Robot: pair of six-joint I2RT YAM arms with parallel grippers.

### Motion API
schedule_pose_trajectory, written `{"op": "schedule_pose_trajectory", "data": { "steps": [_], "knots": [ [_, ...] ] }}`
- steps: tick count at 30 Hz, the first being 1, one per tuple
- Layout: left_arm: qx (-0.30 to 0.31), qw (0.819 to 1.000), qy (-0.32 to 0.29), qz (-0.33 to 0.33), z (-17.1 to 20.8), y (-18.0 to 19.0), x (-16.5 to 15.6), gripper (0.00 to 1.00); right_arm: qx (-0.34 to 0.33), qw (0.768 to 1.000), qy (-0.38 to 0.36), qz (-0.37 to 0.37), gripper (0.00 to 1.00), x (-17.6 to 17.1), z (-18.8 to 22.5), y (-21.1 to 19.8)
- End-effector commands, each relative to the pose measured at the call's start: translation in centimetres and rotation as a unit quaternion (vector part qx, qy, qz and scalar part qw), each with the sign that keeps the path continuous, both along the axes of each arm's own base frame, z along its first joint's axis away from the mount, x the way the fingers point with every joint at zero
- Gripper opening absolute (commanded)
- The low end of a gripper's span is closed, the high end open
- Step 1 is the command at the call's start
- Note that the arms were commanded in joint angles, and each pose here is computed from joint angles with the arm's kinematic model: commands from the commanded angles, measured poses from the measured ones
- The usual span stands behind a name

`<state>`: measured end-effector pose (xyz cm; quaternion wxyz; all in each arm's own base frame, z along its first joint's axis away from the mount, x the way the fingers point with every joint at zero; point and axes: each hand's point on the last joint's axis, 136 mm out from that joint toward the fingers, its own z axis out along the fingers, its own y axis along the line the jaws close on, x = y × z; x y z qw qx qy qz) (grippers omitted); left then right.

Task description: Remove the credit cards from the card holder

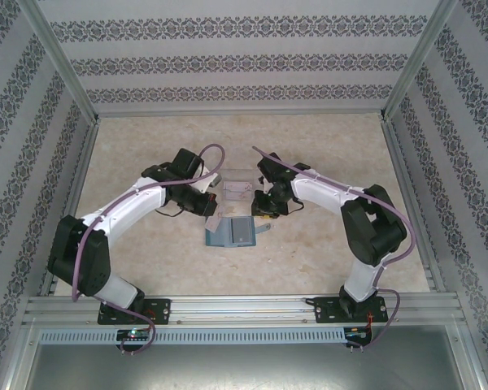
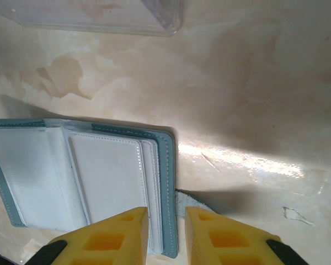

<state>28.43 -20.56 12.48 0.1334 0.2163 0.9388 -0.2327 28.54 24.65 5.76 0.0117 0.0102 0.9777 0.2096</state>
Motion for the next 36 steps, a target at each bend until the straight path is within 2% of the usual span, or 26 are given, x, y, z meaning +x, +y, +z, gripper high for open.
{"op": "schedule_pose_trajectory", "data": {
  "steps": [1,10,19,32,36],
  "knots": [
    [0.036,0.998,-0.005,-0.045,-0.3,1.1,-0.2,0.0,-0.01,1.0,-0.008,-0.001,0.25,-0.3,0.6,-1.3],
    [0.039,0.99,-0.072,-0.117,0.8,0.1,1.9,0.0,-0.008,1.0,-0.02,-0.016,0.25,0.0,1.5,-2.7],
    [0.038,0.964,-0.139,-0.223,2.0,-1.1,3.4,0.0,-0.008,0.999,-0.029,-0.027,0.25,-0.1,2.2,-4.0],
    [0.081,0.932,-0.166,-0.311,1.3,-1.5,6.1,0.0,-0.01,0.998,-0.039,-0.042,0.25,-0.3,2.6,-5.5],
    [0.077,0.923,-0.182,-0.331,1.8,-2.3,6.9,0.0,-0.011,0.998,-0.039,-0.046,0.25,-0.4,2.6,-5.8]
  ]
}}
